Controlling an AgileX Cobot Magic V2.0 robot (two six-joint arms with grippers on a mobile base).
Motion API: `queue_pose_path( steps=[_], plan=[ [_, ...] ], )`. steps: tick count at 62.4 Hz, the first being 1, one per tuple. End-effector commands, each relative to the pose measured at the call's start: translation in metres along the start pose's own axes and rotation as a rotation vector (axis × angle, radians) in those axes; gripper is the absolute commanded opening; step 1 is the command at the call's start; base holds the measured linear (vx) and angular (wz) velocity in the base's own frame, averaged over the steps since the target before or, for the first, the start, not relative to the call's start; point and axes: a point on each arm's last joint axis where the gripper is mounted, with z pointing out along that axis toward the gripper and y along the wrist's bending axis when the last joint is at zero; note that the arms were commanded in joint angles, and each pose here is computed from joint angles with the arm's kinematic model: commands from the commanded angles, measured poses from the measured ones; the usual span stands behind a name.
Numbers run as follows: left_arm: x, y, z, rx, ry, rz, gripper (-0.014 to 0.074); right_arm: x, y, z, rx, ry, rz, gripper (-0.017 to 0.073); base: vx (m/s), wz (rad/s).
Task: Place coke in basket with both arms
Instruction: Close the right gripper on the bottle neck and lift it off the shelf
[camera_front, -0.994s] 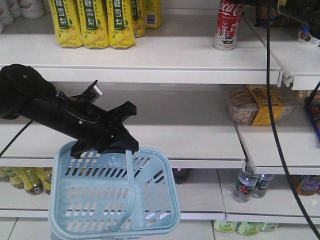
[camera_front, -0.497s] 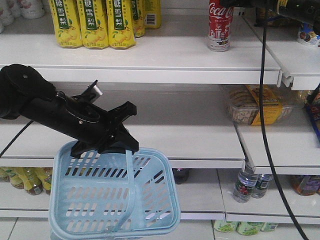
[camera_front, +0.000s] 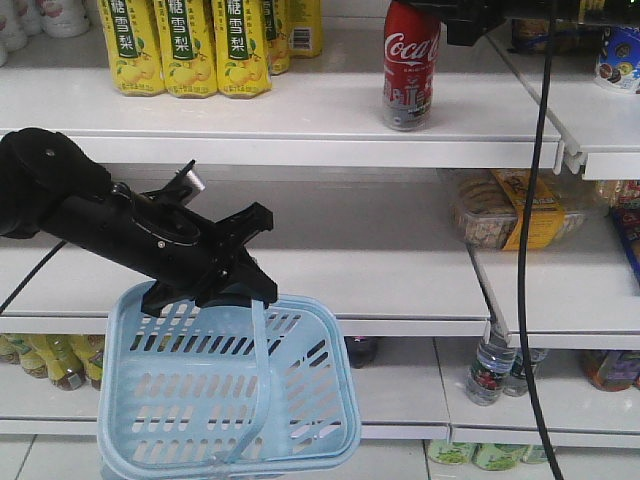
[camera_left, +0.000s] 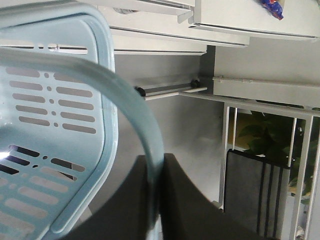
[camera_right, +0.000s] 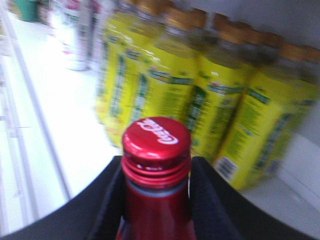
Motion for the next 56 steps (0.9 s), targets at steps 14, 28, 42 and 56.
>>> queue_pose_path(
  steps=[14,28,42,56],
  plan=[
    [0.004,-0.023,-0.017,0.09,-0.041,0.015,-0.0005,-0.075,0.048,-0.043,-0.092,-0.092,-0.087,-0.0005,0.0,0.0],
    [0.004,-0.023,-0.017,0.09,-0.041,0.015,-0.0005,-0.083,0.07,-0.053,-0.254,-0.072,-0.067,-0.0003,0.0,0.0],
    [0.004,-0.023,-0.017,0.09,-0.041,0.015,-0.0005,-0.064,0.081,-0.055,-0.301,-0.031,0.022,-0.0003,0.0,0.0],
    [0.004,-0.023,-0.017,0.09,-0.041,0.015,-0.0005,-0.004,0.093,-0.05,-0.228,0.045,0.128,-0.0003,0.0,0.0]
  ],
)
